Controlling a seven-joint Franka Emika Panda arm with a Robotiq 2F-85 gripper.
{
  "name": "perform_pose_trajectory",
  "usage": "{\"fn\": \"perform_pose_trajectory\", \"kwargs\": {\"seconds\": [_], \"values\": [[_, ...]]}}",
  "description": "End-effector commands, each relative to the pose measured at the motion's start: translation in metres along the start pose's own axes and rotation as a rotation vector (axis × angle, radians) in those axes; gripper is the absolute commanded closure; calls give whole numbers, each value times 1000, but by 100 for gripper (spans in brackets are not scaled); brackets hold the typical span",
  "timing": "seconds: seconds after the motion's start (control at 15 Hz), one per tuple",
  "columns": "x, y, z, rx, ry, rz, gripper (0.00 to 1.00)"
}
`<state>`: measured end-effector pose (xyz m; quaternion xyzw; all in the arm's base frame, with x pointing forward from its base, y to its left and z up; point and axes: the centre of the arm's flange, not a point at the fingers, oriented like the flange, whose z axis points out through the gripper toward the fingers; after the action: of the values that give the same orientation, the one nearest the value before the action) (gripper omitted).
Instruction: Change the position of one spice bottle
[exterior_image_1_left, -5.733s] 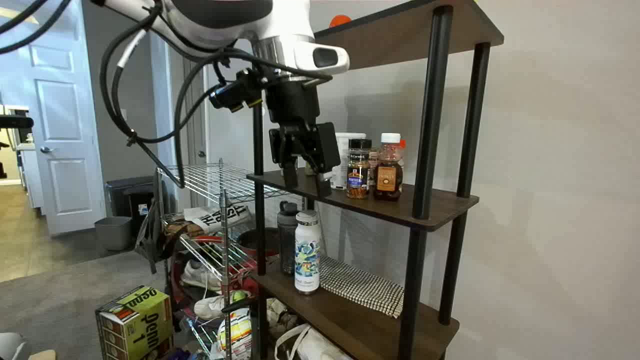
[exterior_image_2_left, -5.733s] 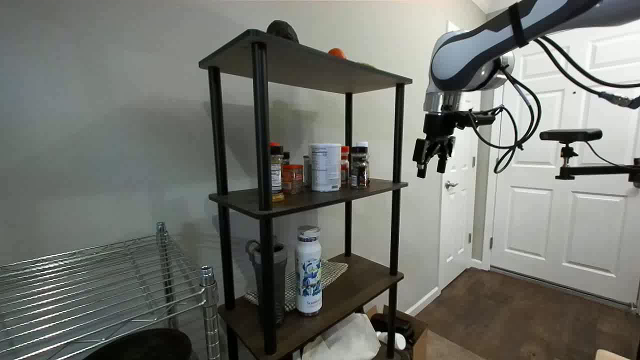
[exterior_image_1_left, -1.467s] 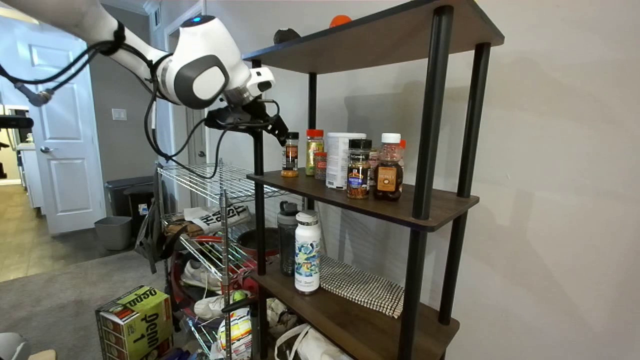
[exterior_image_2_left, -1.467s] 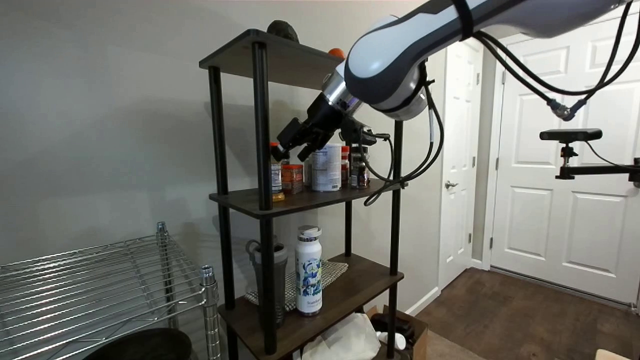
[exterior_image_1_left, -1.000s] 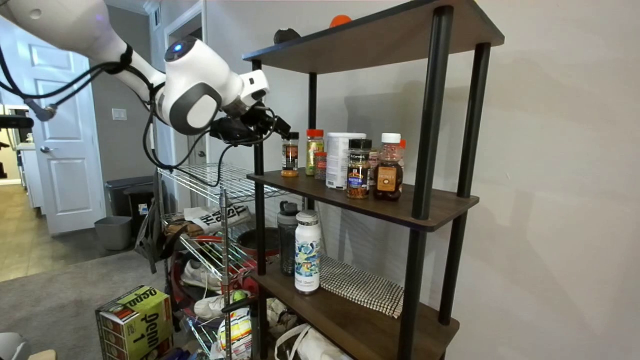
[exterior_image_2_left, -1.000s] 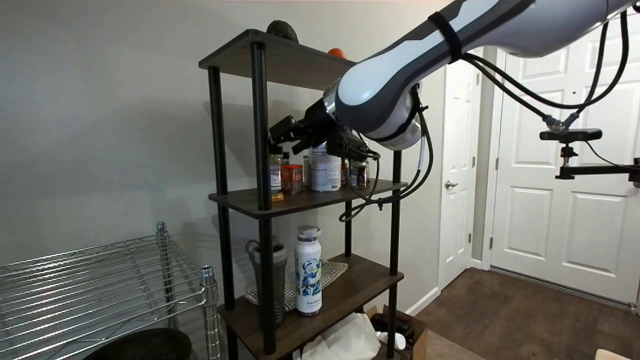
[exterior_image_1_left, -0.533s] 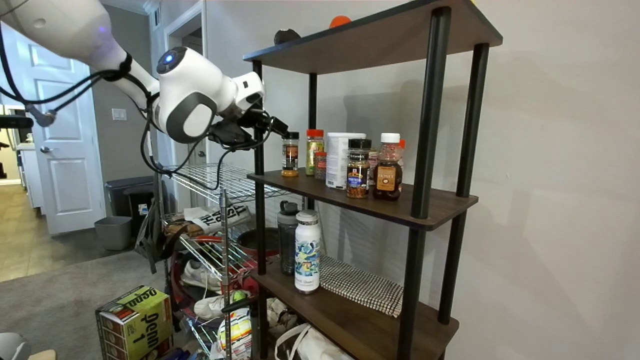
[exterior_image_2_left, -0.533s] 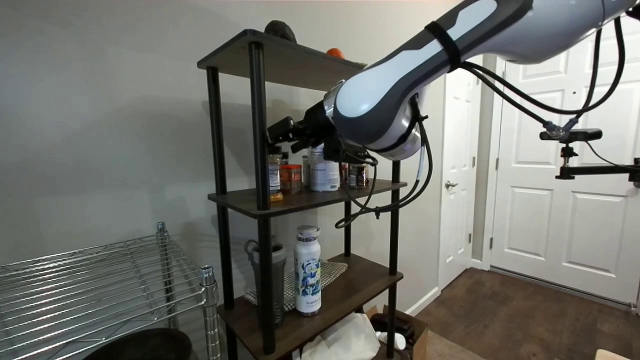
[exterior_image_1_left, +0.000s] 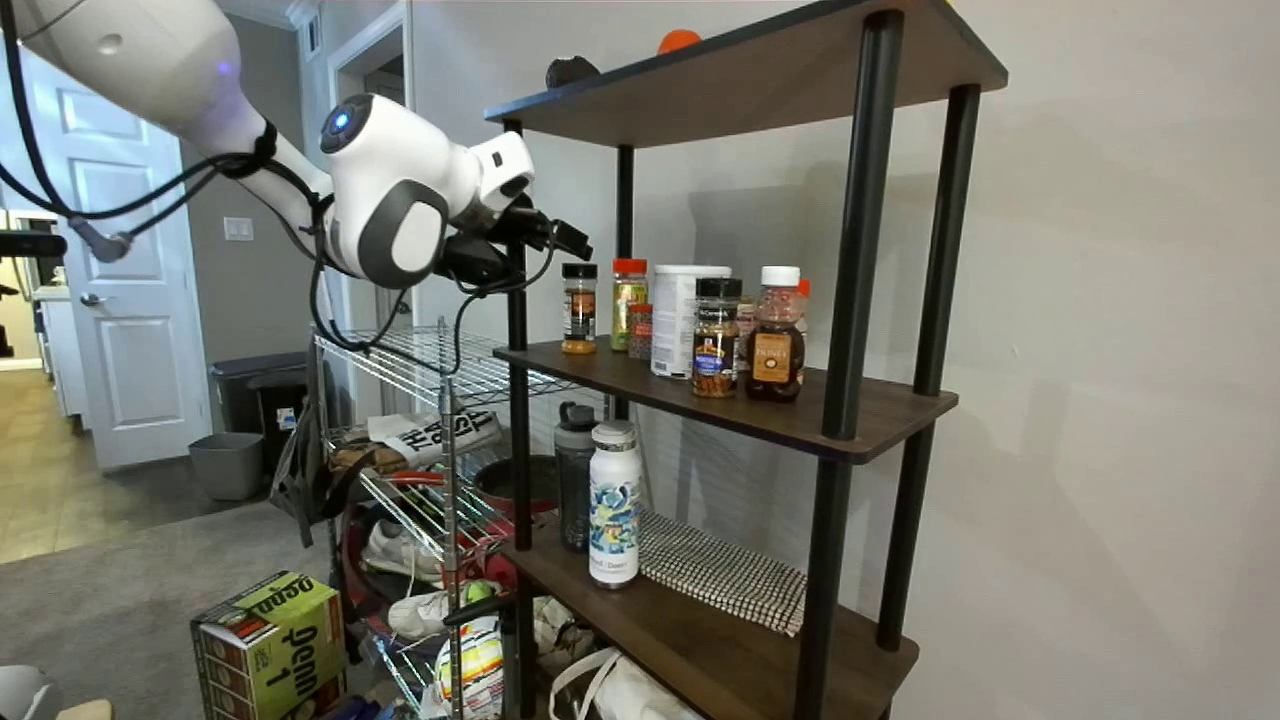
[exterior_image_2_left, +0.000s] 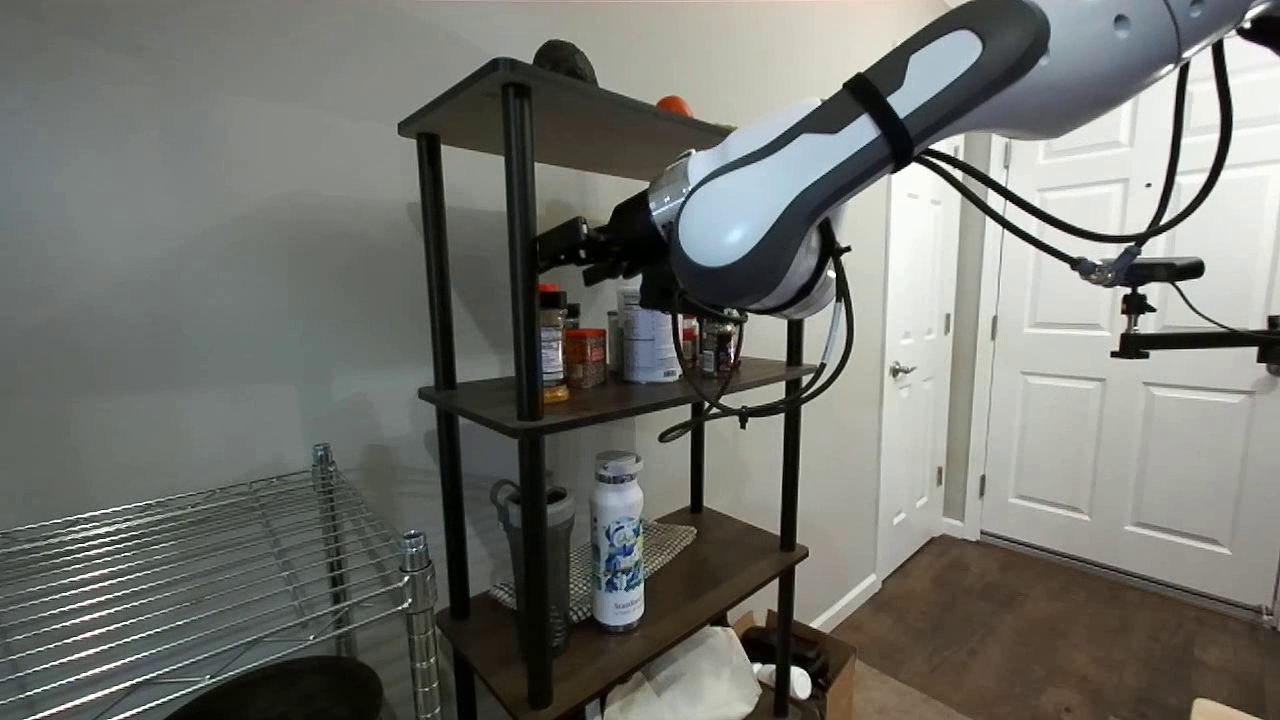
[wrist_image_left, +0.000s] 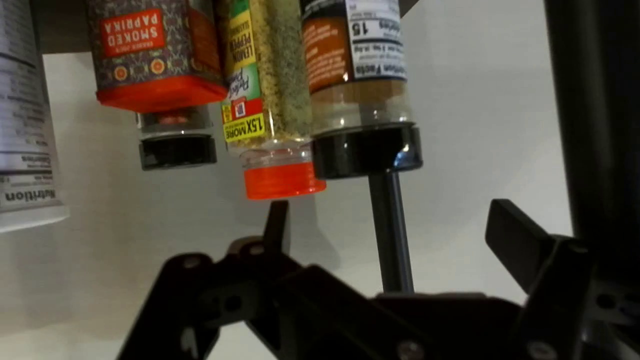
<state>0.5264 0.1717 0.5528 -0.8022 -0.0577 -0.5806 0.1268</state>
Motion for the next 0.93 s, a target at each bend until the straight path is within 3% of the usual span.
{"fn": "perform_pose_trajectory", "kwargs": {"seconds": [0.0,0.53,0.87], "values": [[-10,14,9,0,42,23,0],[-39,27,19,-14,-43,35,0],[-40,23,22,-4,-32,40,0]]}}
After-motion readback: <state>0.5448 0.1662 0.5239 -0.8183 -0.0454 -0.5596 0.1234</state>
